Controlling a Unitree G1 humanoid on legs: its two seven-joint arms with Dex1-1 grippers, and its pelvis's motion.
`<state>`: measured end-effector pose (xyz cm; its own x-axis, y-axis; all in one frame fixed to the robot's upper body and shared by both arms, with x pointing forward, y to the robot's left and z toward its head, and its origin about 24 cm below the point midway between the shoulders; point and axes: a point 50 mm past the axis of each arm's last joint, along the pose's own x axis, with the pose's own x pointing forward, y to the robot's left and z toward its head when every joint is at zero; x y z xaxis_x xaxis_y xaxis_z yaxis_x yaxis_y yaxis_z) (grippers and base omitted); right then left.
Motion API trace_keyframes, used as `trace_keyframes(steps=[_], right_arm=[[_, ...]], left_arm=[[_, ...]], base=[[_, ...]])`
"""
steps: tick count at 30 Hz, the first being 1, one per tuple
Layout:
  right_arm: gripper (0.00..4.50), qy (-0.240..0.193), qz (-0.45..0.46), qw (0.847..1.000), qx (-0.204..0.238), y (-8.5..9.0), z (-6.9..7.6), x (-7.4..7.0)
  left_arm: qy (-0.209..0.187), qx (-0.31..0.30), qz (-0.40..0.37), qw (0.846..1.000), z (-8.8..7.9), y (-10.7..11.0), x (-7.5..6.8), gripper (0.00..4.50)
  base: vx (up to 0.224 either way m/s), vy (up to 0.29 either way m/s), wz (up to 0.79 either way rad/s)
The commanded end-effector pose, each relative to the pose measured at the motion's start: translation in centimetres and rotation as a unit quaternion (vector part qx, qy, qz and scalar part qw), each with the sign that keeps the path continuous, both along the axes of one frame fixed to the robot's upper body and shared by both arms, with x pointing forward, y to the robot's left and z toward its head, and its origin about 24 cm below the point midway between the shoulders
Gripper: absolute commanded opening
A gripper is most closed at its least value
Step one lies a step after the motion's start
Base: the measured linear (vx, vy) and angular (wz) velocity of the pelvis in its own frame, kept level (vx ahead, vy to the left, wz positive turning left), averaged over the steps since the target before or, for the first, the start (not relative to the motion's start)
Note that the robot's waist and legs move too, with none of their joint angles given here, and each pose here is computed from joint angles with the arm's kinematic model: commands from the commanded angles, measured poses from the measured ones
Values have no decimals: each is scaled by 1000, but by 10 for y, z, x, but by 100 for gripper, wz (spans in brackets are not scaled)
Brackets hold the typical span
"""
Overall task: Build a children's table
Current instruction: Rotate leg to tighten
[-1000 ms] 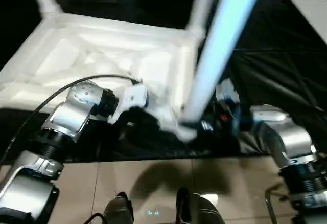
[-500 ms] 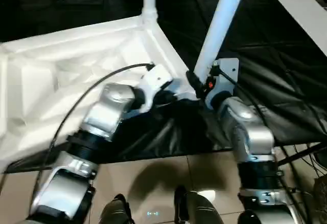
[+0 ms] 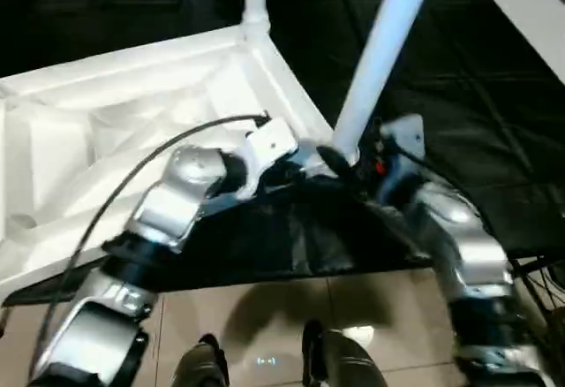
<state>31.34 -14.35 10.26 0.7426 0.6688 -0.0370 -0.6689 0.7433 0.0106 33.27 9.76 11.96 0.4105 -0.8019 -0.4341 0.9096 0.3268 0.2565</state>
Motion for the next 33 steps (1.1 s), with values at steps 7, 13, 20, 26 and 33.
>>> trace_keyframes(steps=[7, 13, 20, 26, 33], right_arm=[[430, -14, 210, 975, -64, -20, 13, -18], [430, 17, 338, 937, -83, -22, 15, -30], [393, 43, 417, 902, -99, -18, 16, -30], [347, 45, 452, 884, -105, -9, 15, -25], [281, 49, 482, 869, -105, -3, 13, -26]], left_arm=[[58, 78, -182, 978, -28, 23, -20, 0], [81, 113, -246, 959, -27, 36, -24, 0], [100, 134, -313, 935, -24, 40, -30, 0], [95, 143, -339, 925, -22, 38, -30, 0], [91, 142, -348, 922, -21, 35, -30, 0]], base=[[0, 0, 0], [0, 0, 0], [0, 0, 0], [0, 0, 0], [0, 0, 0]])
